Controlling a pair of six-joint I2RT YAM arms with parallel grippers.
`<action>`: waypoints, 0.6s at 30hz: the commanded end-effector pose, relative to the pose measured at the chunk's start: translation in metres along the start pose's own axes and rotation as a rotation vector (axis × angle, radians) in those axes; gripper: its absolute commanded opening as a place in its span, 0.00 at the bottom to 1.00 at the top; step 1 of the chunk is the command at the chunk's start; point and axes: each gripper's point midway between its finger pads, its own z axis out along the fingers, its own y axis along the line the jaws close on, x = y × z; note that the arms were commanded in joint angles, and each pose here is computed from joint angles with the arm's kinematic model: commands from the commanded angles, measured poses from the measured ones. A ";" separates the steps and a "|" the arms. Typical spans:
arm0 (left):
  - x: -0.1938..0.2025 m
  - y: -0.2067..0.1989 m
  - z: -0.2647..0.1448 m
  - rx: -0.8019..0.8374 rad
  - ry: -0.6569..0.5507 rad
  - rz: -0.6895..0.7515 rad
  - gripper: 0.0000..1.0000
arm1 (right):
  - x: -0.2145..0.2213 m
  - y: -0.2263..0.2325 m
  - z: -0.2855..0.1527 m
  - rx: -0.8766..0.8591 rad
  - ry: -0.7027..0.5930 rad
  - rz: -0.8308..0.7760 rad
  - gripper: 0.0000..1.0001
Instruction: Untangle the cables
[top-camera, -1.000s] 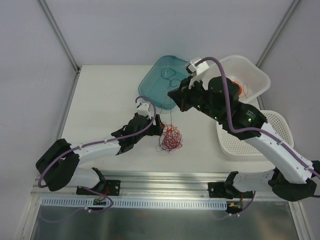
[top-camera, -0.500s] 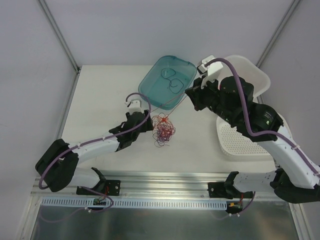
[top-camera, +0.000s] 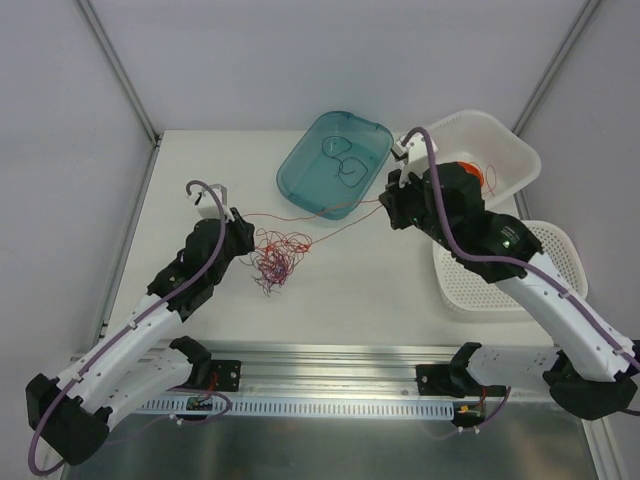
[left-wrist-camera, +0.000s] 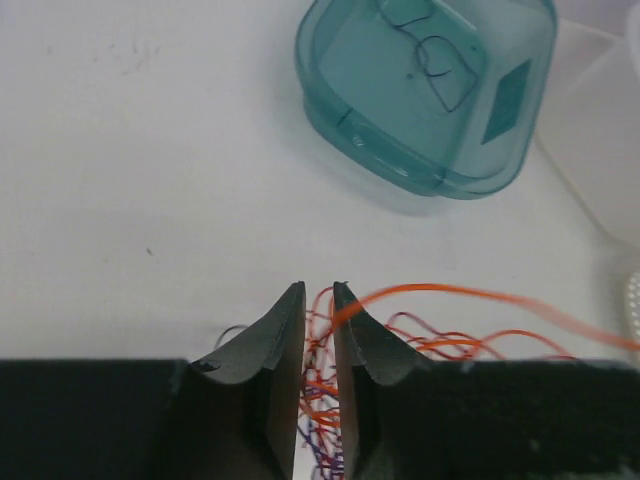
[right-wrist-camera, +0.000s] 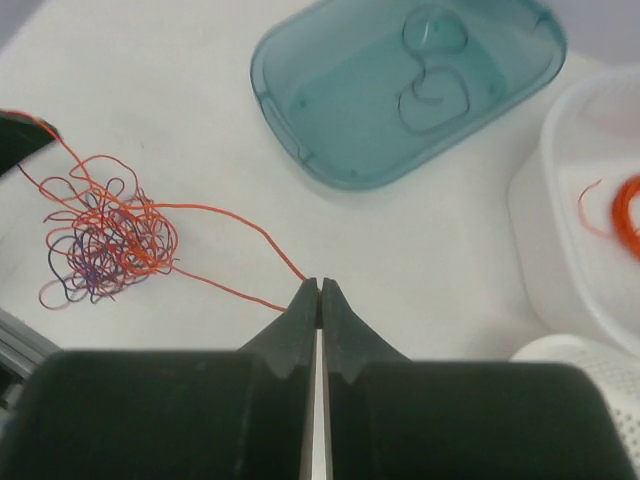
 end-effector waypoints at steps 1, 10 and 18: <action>-0.022 -0.030 -0.023 0.189 0.000 0.126 0.16 | 0.047 0.008 0.033 -0.022 0.117 0.101 0.01; -0.051 -0.053 -0.060 0.338 -0.024 0.186 0.00 | 0.204 -0.017 0.077 0.034 0.553 0.286 0.01; -0.005 -0.073 -0.054 0.452 0.175 0.154 0.24 | 0.243 -0.004 0.083 -0.004 0.734 0.318 0.01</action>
